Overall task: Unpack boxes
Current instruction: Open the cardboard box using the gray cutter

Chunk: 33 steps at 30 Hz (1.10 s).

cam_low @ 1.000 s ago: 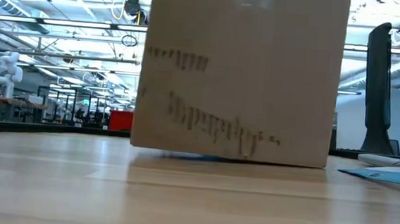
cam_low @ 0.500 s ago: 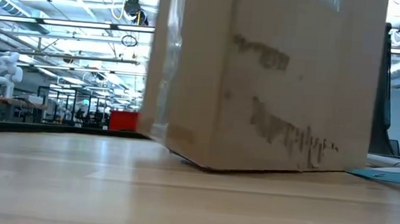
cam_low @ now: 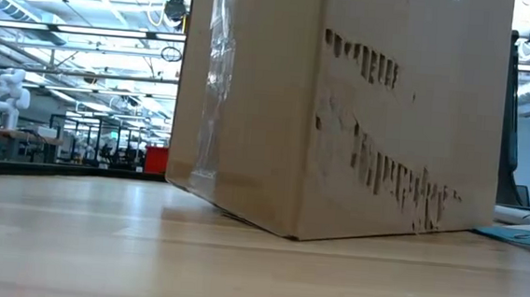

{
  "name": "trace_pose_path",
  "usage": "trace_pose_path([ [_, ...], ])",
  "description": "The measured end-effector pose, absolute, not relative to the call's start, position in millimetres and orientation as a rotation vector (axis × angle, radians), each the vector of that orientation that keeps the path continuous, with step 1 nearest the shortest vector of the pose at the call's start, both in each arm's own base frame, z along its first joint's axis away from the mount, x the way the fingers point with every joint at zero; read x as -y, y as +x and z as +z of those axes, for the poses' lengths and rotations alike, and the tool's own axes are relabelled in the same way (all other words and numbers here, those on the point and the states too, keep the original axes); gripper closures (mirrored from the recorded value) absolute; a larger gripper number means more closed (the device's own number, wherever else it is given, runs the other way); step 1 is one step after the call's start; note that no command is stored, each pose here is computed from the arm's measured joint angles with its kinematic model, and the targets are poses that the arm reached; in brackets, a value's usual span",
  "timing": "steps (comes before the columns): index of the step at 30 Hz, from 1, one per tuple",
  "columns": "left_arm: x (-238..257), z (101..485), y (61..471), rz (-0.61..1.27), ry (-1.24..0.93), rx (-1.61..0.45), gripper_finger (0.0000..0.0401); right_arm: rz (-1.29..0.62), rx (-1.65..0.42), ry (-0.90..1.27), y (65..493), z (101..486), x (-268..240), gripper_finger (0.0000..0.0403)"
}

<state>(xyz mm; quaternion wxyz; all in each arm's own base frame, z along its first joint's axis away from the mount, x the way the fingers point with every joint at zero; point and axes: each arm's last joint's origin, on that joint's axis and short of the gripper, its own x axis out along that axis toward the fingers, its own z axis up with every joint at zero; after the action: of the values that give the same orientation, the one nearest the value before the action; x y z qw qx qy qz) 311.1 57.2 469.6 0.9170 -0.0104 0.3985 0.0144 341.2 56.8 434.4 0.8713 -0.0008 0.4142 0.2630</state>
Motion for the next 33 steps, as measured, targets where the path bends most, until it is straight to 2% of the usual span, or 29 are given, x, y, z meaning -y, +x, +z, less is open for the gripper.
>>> trace_pose_path([
  [6, -45, 468, 312, 0.026, 0.224, -0.86, 0.031, 0.544, -0.872, 0.015, 341, 434, -57, 0.0403],
  [12, -54, 467, 309, 0.022, 0.258, -0.881, 0.0274, 0.567, -0.871, 0.039, 340, 435, -63, 0.0403],
  [17, -54, 467, 309, -0.047, 0.214, -0.863, 0.0221, 0.633, -0.867, 0.063, 339, 435, -72, 0.0403],
  [21, -48, 468, 310, -0.185, 0.067, -0.818, 0.0188, 0.638, -0.867, 0.077, 339, 436, -74, 0.0402],
  [29, -21, 469, 312, -0.322, -0.049, -0.819, 0.0181, 0.564, -0.879, 0.123, 335, 440, -68, 0.0401],
  [33, -15, 469, 312, -0.344, -0.047, -0.818, 0.018, 0.503, -0.848, 0.171, 336, 444, -63, 0.0366],
])
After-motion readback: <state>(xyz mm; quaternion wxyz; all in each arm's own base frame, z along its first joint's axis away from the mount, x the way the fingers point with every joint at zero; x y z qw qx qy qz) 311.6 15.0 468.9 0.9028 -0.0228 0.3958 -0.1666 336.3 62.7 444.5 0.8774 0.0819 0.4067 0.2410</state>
